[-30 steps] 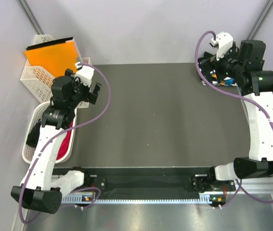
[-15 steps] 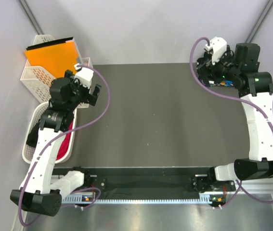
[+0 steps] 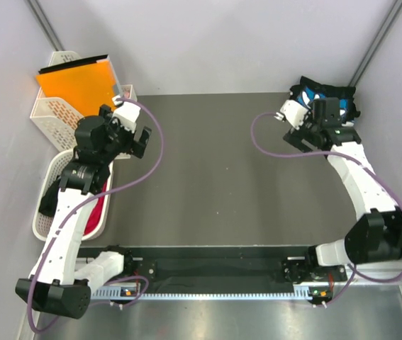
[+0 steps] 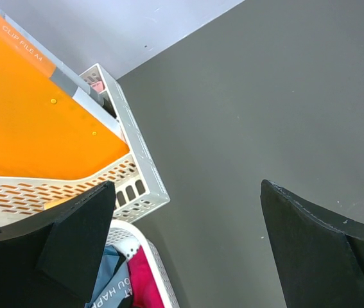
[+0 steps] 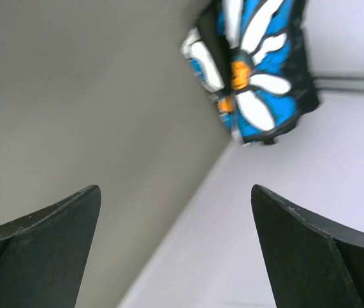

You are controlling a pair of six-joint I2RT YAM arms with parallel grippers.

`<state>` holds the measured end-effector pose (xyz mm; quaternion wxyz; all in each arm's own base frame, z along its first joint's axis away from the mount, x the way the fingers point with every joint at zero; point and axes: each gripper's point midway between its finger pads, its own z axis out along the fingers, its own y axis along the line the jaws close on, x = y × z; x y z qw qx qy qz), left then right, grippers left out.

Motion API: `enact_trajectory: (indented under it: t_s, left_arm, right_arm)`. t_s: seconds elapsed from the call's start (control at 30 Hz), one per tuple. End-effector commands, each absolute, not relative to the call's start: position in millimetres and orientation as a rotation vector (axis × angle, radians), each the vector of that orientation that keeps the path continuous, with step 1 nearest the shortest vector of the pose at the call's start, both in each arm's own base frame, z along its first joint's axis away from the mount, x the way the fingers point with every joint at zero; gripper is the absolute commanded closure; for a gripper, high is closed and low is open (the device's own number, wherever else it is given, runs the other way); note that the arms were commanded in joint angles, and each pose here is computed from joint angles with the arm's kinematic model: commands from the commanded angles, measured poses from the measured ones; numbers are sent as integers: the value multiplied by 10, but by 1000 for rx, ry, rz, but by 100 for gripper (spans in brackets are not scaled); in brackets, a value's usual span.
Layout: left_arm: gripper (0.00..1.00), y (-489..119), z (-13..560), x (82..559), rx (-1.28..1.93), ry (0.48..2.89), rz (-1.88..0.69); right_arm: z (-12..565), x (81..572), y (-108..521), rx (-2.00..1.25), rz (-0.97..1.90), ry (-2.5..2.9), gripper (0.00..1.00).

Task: Fold and stack the t-shirts
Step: Put the neatly folded tshirt into the corner of the board with the right arm

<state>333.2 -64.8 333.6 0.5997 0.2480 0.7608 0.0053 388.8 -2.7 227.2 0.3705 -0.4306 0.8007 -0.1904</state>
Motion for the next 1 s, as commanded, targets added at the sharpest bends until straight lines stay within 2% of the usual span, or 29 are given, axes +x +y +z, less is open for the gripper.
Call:
enact_trajectory:
  t_s: [0.0,0.03,0.1,0.3,0.6,0.7,0.97]
  left_arm:
    - [1,-686,3393,3381,569,1728,1]
    - [1,-683,3381,3382,571,1733,3]
    - [1,-672,3378,3369,578,1735,11]
    - [1,-602,3364,3361,596,1739,68]
    - [1,-550,3310,3336,599,1752,99]
    - [1,-550,3277,3339,606,1764,98]
    - [1,-576,3257,3372,697,1758,120]
  right_arm:
    - [2500,4448,-241,-1138,-752,1887,0]
    - [2315,4551,-280,-1162,-767,1924,0]
    - [2373,4757,-369,-1124,-818,1911,0]
    - [1957,5206,-647,-1154,-896,1994,2]
    - [1761,5363,-1182,-1142,-1012,2046,6]
    - [1731,5424,-1360,-1121,-1052,2065,10]
    - [1560,5476,-1506,-1167,-1096,2036,13]
